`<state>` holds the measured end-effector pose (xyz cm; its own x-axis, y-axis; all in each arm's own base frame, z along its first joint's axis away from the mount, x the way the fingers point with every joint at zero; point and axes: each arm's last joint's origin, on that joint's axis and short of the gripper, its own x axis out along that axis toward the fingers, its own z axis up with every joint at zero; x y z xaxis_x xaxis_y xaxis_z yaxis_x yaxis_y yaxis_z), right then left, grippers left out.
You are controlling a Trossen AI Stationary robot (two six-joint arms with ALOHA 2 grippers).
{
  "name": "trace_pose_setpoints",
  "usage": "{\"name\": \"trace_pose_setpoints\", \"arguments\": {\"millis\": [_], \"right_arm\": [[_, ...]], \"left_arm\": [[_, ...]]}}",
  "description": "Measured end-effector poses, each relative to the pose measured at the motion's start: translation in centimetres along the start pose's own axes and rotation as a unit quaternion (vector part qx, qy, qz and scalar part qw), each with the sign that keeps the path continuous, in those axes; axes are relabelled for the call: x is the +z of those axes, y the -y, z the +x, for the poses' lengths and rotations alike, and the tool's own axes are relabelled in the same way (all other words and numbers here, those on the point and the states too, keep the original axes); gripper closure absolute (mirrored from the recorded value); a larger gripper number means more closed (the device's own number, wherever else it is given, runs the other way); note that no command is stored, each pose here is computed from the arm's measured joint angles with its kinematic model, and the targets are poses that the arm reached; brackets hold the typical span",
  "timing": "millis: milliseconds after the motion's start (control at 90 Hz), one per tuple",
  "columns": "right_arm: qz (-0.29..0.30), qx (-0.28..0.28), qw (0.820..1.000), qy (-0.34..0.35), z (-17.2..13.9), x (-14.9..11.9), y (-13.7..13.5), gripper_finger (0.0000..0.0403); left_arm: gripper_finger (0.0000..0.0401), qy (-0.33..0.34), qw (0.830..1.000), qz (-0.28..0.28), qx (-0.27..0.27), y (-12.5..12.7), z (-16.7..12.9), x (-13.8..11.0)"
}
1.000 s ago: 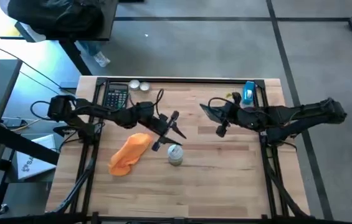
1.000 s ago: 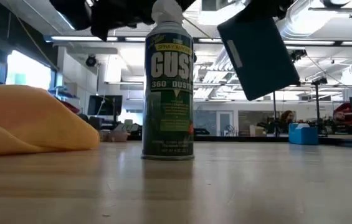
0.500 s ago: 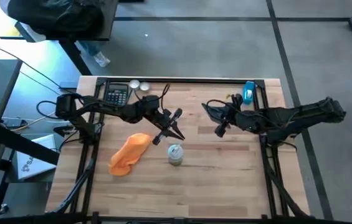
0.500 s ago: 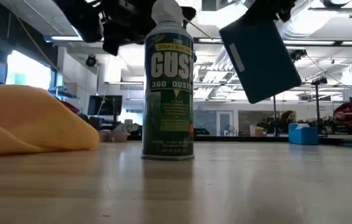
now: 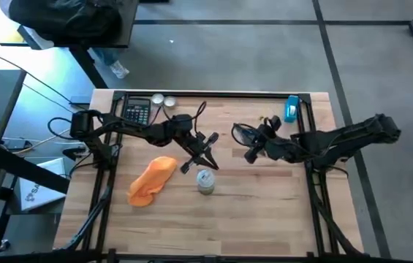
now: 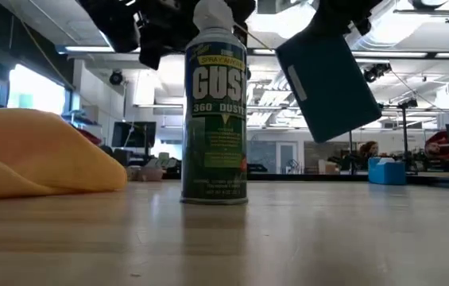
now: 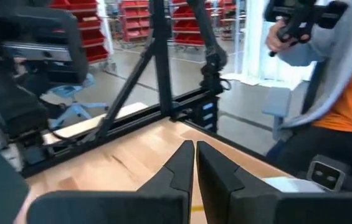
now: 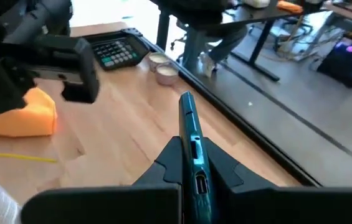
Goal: Apply microfiber cloth
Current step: Spray the back of the blue tablet using the white spray bottle
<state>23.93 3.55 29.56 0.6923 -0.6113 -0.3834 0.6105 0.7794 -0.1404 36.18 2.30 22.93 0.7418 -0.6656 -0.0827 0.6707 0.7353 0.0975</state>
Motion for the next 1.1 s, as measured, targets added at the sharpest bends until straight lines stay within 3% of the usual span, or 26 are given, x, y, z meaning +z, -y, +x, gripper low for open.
{"name": "trace_pose_setpoints", "arguments": {"millis": [522,1100], "right_arm": [[0.035,-0.041,0.999,-0.006,1.3,-1.3,-1.6,0.0403],[0.076,-0.087,0.993,0.016,1.6,-1.1,-1.1,0.0403]], "left_arm": [[0.0401,-0.011,1.0,-0.007,-0.009,0.3,0.2,-0.2],[0.0401,-0.026,0.999,-0.018,-0.006,0.2,0.0,-0.6]]}}
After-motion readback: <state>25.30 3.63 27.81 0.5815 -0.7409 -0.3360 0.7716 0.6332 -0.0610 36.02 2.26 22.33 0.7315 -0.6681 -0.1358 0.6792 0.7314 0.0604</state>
